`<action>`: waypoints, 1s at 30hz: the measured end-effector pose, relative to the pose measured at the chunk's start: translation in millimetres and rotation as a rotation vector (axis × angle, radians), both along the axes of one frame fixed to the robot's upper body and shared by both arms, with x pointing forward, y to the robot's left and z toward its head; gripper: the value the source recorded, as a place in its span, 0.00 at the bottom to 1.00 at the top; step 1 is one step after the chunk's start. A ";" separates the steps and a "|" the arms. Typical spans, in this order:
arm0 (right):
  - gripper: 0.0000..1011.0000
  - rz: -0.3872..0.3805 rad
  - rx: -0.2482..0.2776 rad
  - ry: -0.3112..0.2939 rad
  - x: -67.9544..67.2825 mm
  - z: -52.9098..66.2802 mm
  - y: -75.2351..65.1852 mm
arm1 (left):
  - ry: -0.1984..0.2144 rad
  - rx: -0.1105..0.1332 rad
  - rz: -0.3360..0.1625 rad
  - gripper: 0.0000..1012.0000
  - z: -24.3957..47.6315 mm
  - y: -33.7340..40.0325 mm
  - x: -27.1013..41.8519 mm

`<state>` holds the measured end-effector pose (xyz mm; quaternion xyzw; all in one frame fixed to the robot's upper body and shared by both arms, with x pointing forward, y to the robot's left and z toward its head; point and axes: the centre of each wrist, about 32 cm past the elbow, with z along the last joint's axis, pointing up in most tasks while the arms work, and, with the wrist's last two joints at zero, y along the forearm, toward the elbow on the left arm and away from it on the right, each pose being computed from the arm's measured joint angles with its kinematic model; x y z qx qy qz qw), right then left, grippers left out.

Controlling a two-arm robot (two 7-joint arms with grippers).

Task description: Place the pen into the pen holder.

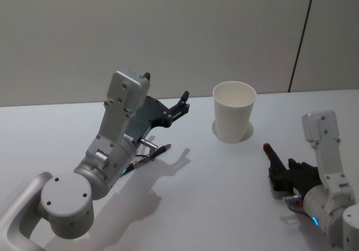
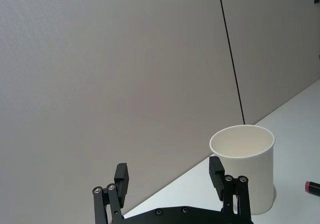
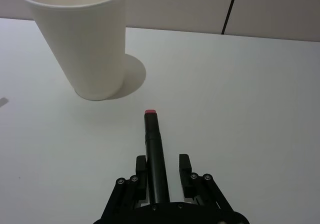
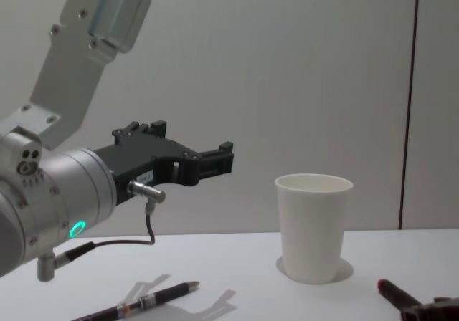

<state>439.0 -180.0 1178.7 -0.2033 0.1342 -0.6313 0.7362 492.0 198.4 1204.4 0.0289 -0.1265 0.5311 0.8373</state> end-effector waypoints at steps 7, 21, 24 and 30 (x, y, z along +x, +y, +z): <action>0.34 -0.001 0.002 -0.001 0.2 0.1 -0.2 | 0.000 0.000 0.000 0.99 0.0 0.0 0.0; 0.26 0.009 0.017 -0.011 -0.8 -1.0 0.1 | 0.000 0.000 0.000 0.99 0.0 0.0 0.0; 0.23 0.010 0.019 -0.018 -1.3 -1.6 0.0 | 0.000 0.000 0.000 0.99 0.0 0.0 0.0; 0.20 0.011 0.022 -0.041 -2.5 -4.3 -0.2 | 0.000 0.000 0.000 0.99 0.0 0.0 0.0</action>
